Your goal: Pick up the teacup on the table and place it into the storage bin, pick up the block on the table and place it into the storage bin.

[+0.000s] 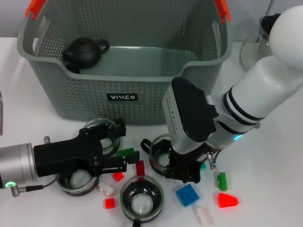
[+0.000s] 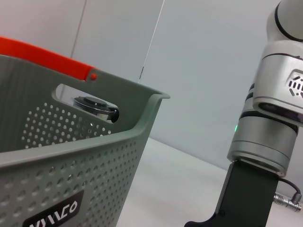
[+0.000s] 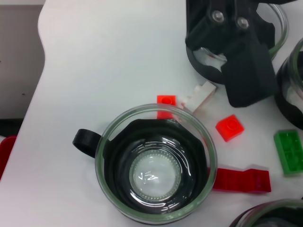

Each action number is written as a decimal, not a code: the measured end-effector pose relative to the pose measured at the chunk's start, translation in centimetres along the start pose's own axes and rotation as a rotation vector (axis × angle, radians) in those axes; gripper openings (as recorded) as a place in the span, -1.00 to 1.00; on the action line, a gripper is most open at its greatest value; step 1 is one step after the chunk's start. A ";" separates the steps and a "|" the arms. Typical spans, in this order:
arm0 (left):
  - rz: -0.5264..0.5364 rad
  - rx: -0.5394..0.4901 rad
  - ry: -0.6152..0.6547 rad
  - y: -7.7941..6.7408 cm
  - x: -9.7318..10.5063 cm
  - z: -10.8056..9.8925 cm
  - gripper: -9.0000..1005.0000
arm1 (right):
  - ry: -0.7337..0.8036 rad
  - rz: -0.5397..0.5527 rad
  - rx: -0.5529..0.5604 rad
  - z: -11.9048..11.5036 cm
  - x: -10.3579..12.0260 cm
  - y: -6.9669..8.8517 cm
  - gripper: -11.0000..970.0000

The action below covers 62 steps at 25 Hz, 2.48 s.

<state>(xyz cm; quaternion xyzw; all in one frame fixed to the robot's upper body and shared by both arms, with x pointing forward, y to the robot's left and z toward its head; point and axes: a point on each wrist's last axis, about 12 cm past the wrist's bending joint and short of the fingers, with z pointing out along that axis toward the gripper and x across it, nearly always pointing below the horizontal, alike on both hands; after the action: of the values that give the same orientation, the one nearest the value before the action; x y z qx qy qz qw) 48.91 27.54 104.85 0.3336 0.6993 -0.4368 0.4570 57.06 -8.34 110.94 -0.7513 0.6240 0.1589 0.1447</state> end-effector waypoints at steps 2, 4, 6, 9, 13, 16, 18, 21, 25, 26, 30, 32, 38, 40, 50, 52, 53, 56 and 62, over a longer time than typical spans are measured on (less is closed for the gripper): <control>0.000 0.002 -0.001 0.0 0.0 0.0 0.74 | 0.000 0.006 -0.003 0.0 0.1 0.0 -0.79; 0.000 0.005 -0.002 -0.1 0.0 0.0 0.74 | 0.000 0.014 -0.005 0.0 0.2 0.1 -0.81; 0.000 0.007 -0.003 -0.1 0.0 0.0 0.74 | -0.003 0.024 -0.008 -0.1 0.3 0.1 -0.84; -0.001 0.008 -0.004 -0.1 0.0 0.0 0.74 | -0.021 0.051 -0.029 -0.8 0.5 0.1 -0.85; -0.004 0.011 -0.003 -0.2 0.1 -0.1 0.74 | -0.058 0.098 -0.062 -2.6 0.7 0.2 -0.85; -0.006 0.009 0.001 -0.2 0.2 -0.3 0.74 | -0.064 0.125 -0.062 -3.8 0.9 0.5 -0.85; -0.007 0.007 0.000 -0.3 0.3 -0.5 0.74 | -0.068 0.142 -0.069 -4.8 1.0 0.7 -0.85; -0.004 0.004 -0.001 -0.2 0.2 -0.7 0.74 | -0.090 0.172 -0.103 -6.9 0.9 1.1 -0.85; -0.002 0.002 -0.001 -0.2 0.2 -0.8 0.74 | -0.136 0.172 -0.140 -9.7 0.3 1.8 -0.85; -0.001 0.002 -0.001 -0.2 0.2 -0.8 0.74 | -0.151 0.168 -0.144 -10.5 0.0 2.0 -0.85; 0.001 0.000 -0.002 -0.2 0.2 -0.9 0.74 | -0.242 0.120 -0.088 -14.6 -1.7 2.6 -0.85; 0.002 -0.002 -0.002 -0.2 0.2 -0.9 0.74 | -0.259 0.110 -0.068 -15.3 -2.2 2.6 -0.85; 0.007 -0.001 -0.001 -0.1 0.0 -0.8 0.74 | -0.303 0.072 0.030 -18.2 -4.4 2.5 -0.85; 0.009 0.001 -0.001 0.0 -0.1 -0.8 0.74 | -0.321 0.075 0.061 -18.8 -4.8 2.1 -0.85; 0.015 0.004 -0.002 0.1 -0.3 -0.7 0.74 | -0.375 0.224 0.396 -19.5 -5.0 -3.4 -0.85; 0.017 0.005 -0.002 0.1 -0.3 -0.7 0.74 | -0.376 0.286 0.434 -18.9 -4.8 -4.9 -0.85; 0.017 0.005 -0.002 0.1 -0.3 -0.6 0.74 | -0.375 0.313 0.443 -18.6 -4.6 -5.5 -0.85; 0.018 0.006 -0.002 0.1 -0.4 -0.6 0.74 | -0.369 0.386 0.470 -17.1 -4.1 -7.5 -0.85; 0.023 0.007 -0.004 0.2 -0.6 -0.5 0.74 | -0.322 0.454 0.535 -13.3 -3.5 -10.6 -0.85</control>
<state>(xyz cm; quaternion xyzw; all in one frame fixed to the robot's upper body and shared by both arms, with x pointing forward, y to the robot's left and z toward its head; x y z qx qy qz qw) 49.13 28.09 105.40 0.3422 0.6931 -0.4345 0.4623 67.62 -8.88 124.63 -0.4952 0.7633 0.1344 0.3926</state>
